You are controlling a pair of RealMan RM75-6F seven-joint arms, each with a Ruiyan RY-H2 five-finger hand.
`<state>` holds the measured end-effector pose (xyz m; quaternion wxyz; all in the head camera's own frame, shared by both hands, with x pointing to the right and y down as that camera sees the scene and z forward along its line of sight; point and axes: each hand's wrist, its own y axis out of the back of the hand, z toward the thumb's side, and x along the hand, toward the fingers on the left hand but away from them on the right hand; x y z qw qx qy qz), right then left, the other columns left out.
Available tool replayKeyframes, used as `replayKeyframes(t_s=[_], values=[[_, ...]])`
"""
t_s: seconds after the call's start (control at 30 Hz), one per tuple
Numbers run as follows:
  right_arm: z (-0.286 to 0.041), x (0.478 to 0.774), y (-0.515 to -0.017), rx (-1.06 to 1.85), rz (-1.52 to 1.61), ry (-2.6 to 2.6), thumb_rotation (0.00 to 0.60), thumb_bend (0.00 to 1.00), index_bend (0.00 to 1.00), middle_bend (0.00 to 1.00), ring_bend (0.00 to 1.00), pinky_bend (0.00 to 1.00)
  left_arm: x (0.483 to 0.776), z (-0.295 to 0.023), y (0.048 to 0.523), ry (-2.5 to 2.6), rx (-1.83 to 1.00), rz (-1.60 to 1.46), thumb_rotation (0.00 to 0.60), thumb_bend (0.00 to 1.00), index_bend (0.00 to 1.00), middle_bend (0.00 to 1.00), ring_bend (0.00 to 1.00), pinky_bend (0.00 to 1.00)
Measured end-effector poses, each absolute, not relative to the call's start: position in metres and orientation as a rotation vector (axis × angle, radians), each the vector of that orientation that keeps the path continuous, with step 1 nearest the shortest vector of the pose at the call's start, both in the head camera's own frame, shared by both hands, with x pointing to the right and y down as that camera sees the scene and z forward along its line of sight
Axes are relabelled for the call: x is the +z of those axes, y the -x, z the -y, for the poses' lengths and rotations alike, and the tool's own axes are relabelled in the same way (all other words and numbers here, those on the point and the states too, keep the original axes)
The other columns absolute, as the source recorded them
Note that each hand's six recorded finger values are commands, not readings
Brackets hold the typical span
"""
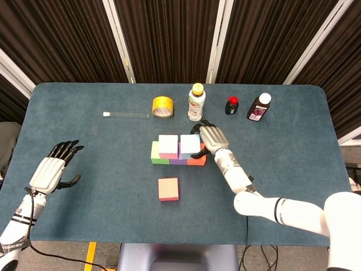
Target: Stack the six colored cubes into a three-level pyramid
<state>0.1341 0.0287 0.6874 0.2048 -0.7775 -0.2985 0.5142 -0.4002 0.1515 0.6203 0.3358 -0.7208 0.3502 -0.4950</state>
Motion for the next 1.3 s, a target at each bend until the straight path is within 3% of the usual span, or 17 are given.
replayKeyframes(t_s=[1.3], values=[[-0.0307, 0.692, -0.1268, 1.45, 0.846, 2.165, 0.6, 0.27, 0.48, 0.3, 0.14, 0.24, 0.625, -0.152, 0.4049, 1.897, -1.294, -0.92, 0.6, 0.31, 0.12, 0.01, 0.01, 0.08]])
